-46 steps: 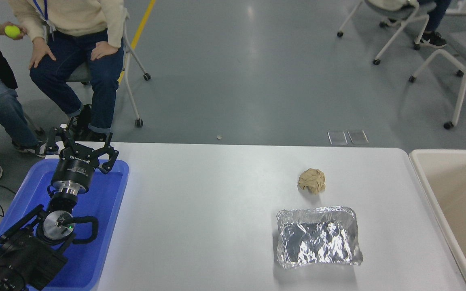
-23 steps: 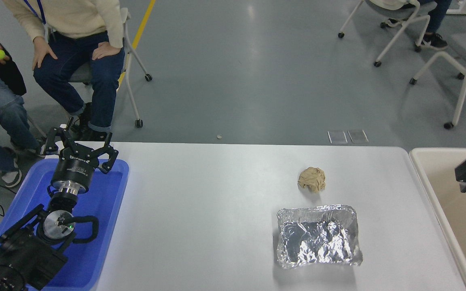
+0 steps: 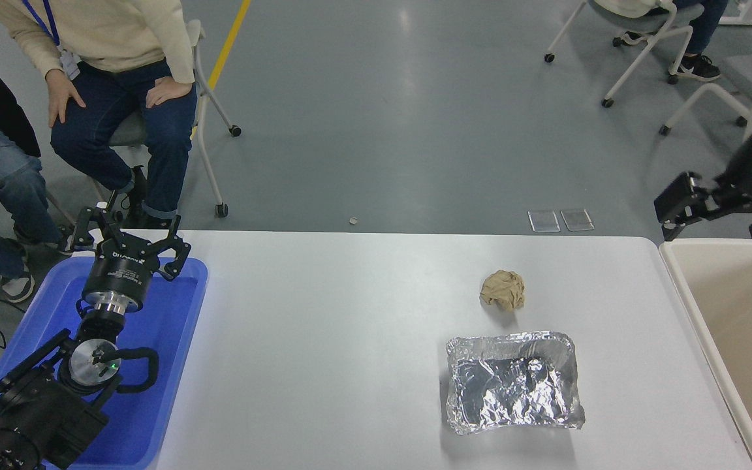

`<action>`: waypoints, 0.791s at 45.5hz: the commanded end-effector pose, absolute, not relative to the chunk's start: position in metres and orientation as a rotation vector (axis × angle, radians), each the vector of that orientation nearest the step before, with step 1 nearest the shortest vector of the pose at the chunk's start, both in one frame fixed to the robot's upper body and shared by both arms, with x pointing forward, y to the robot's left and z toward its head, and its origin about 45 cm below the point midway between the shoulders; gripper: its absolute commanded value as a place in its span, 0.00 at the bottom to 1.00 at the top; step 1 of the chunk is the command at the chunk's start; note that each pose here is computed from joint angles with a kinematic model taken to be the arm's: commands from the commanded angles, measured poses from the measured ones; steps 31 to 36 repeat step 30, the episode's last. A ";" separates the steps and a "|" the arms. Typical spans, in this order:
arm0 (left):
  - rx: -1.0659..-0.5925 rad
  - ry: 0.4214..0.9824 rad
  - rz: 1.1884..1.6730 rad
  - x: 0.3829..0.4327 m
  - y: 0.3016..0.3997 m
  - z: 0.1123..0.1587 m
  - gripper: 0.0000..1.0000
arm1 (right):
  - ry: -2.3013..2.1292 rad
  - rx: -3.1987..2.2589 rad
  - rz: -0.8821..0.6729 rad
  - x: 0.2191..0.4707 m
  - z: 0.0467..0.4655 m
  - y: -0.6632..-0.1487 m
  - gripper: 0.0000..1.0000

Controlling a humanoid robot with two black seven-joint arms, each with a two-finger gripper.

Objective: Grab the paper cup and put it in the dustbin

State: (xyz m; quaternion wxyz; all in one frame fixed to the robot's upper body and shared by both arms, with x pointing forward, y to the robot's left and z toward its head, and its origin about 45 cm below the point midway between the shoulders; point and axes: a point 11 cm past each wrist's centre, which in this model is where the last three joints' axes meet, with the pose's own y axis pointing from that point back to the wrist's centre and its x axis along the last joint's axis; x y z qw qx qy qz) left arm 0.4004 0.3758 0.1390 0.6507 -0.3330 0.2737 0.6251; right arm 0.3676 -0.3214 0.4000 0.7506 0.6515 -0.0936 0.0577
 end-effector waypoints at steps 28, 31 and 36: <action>-0.756 0.622 1.421 0.4002 0.3760 0.1386 1.00 | -0.110 1.437 0.198 0.366 0.400 -0.275 1.00; -0.757 0.621 1.420 0.4007 0.3758 0.1392 1.00 | -0.113 1.437 0.197 0.366 0.400 -0.276 1.00; -0.757 0.621 1.420 0.4007 0.3758 0.1392 1.00 | -0.113 1.437 0.197 0.366 0.400 -0.276 1.00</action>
